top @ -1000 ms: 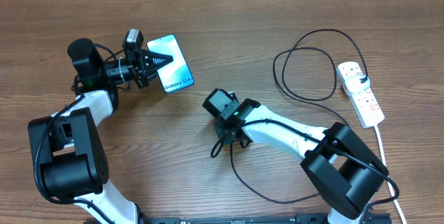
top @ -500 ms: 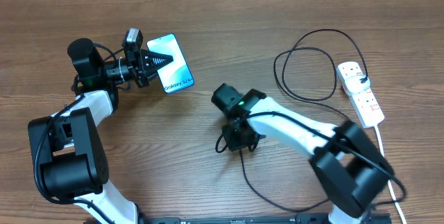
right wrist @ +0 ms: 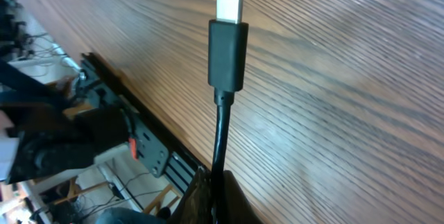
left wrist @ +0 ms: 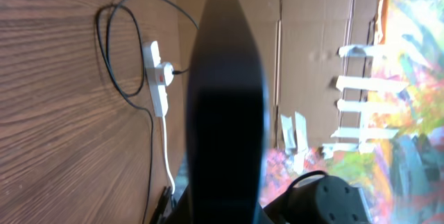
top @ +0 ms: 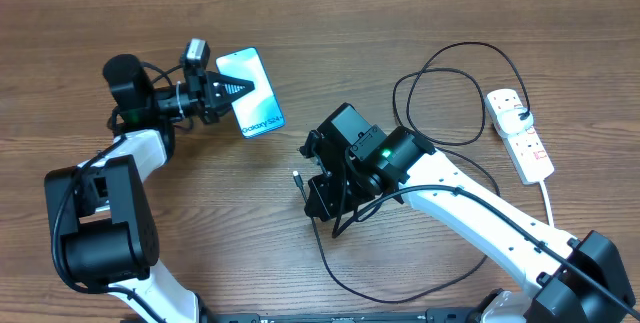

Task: Plug charger to phone and switch on socket
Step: 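Align the USB-C plug under the phone's charging port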

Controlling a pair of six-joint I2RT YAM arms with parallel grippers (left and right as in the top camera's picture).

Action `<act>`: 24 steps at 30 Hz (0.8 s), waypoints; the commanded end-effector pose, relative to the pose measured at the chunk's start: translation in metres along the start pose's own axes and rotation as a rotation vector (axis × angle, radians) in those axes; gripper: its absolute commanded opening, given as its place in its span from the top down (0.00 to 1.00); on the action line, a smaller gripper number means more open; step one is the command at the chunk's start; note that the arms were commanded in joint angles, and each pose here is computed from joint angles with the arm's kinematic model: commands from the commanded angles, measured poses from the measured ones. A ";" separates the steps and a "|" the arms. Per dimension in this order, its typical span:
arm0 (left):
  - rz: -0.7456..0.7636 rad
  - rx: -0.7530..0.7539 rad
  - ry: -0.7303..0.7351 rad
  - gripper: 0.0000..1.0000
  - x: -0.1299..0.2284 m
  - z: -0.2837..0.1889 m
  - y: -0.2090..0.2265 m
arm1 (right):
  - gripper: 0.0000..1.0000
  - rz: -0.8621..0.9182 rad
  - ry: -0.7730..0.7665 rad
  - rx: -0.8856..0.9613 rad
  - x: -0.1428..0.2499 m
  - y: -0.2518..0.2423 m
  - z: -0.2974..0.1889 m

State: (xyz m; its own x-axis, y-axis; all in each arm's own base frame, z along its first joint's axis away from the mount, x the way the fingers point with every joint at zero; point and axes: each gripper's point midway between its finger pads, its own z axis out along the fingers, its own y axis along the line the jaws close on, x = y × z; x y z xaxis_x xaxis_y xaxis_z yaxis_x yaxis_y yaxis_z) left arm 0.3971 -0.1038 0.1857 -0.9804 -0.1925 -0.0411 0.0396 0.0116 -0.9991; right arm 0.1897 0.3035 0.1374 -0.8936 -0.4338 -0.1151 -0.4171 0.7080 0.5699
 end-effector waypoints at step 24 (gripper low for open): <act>0.091 0.011 0.078 0.96 0.009 0.022 -0.011 | 0.96 -0.061 -0.185 -0.149 -0.053 0.041 -0.032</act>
State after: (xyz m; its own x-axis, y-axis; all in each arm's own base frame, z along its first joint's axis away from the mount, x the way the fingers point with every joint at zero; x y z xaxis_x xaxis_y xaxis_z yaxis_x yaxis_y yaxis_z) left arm 0.3899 -0.1281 0.1857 -0.9879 -0.1311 -0.0834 0.0821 0.0147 -0.9965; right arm 0.2180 0.3311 0.1729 -0.8872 -0.3829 -0.2576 -0.4525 0.6122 0.6485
